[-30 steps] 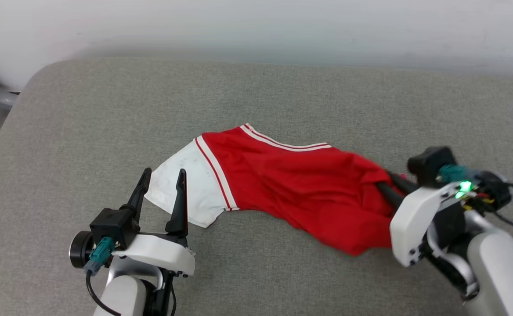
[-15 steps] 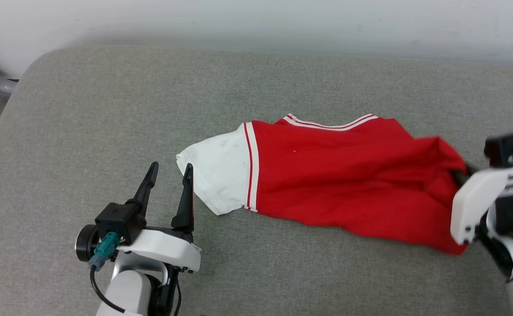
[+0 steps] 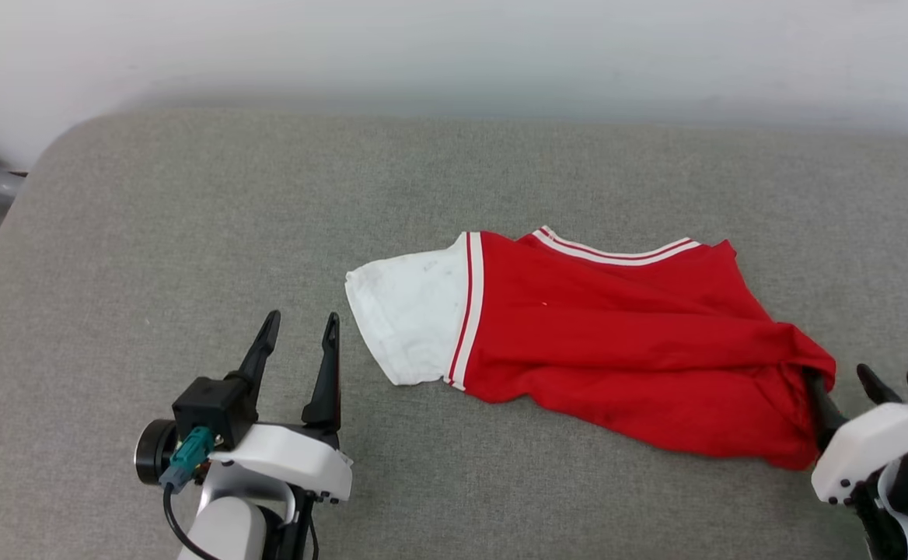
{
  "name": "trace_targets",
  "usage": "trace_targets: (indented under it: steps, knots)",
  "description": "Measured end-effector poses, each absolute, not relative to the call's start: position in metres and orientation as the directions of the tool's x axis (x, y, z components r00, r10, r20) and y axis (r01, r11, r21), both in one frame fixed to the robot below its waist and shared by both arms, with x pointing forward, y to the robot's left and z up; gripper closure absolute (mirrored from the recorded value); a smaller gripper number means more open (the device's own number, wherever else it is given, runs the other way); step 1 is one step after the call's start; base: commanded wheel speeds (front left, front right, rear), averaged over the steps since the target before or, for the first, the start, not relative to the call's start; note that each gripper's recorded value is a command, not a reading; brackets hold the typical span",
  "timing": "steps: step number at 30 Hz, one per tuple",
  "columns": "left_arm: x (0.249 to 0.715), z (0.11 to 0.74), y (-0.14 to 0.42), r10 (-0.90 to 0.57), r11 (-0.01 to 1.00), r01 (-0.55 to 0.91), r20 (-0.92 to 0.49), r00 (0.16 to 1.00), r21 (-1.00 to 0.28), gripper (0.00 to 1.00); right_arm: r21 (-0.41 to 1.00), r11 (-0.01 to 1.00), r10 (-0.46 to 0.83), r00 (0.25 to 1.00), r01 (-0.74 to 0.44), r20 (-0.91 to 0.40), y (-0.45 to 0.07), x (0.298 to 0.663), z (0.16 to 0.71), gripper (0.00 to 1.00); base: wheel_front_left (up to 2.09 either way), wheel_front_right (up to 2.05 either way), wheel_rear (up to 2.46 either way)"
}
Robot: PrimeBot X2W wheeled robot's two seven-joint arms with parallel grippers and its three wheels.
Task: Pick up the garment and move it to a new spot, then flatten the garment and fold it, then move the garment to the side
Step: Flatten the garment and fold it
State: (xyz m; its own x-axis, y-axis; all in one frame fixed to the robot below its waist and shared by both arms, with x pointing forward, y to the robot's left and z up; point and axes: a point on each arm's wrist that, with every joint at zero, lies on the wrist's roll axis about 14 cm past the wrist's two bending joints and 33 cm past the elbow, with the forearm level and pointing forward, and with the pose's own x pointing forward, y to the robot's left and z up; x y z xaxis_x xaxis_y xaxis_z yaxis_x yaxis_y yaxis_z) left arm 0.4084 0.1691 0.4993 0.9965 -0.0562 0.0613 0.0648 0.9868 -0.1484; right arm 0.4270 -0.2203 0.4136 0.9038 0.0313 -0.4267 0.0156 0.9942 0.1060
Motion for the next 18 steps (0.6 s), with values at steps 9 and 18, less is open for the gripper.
trace_targets:
  steps: [9,18]
  knots:
    - [0.391,0.507,0.174,-0.029,0.987,0.041,0.082,0.996,-0.153,0.00,0.078,0.994,-0.067,0.988,0.078,-0.141,-0.235,0.402,0.465,0.00,0.00,0.00,0.00]
    - [0.380,0.508,0.171,-0.023,0.987,0.036,0.085,0.996,-0.158,0.00,0.038,0.997,-0.059,0.997,0.061,-0.052,-0.226,0.373,0.498,0.00,0.00,0.00,0.00]
